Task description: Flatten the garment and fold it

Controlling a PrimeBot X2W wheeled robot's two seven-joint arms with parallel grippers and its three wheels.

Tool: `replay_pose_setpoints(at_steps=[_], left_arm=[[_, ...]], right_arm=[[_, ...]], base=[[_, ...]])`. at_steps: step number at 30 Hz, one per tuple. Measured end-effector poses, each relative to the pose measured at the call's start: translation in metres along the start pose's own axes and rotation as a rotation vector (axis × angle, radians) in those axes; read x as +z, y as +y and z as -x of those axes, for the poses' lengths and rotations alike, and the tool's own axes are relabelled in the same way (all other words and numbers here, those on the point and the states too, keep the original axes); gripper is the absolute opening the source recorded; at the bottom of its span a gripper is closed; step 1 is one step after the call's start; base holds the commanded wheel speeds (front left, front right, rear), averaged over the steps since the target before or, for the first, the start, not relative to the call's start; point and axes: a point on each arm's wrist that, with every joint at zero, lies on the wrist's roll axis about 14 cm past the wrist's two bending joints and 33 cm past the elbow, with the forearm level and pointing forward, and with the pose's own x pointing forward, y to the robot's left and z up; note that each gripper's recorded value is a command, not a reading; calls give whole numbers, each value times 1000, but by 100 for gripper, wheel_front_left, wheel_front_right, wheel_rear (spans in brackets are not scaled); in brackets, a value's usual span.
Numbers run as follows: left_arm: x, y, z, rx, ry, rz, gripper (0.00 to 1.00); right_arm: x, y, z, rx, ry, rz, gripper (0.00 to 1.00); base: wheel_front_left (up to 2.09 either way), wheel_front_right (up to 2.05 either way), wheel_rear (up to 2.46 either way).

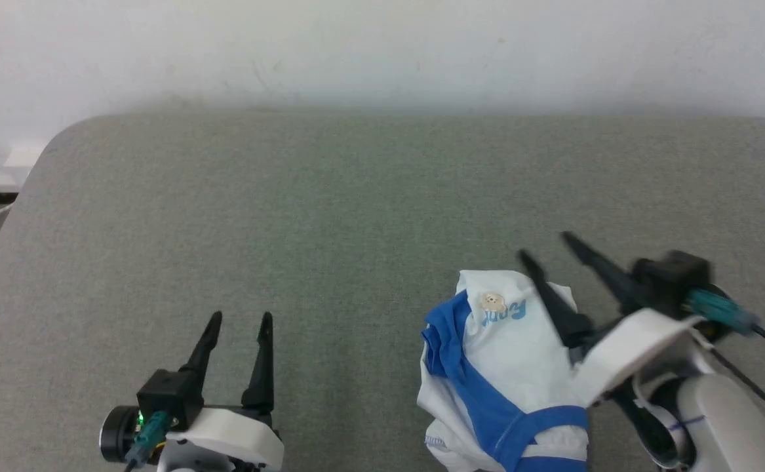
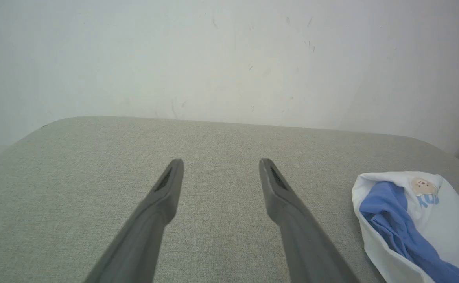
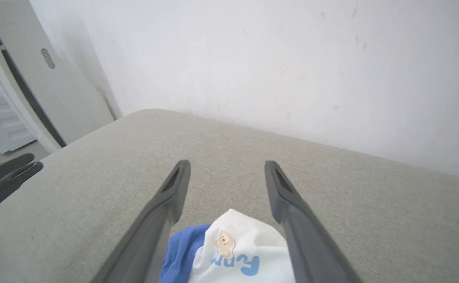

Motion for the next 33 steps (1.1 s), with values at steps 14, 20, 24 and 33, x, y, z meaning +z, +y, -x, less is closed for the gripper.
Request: replay_pose_setpoints(at_steps=[14, 20, 24, 33], left_arm=[[23, 4, 0, 23, -74, -70, 100], [26, 5, -3, 24, -81, -80, 100], [28, 11, -3, 45, -88, -75, 100], [32, 26, 5, 106, -102, -51, 100]], right_arm=[[7, -94, 125, -531, -225, -32, 100], [-10, -99, 143, -590, -140, -34, 100], [-27, -128, 163, -693, -72, -111, 100], [-113, -167, 186, -769, 305, -547, 100]], base=[[0, 0, 0], [0, 0, 0], [0, 0, 0], [0, 0, 0]])
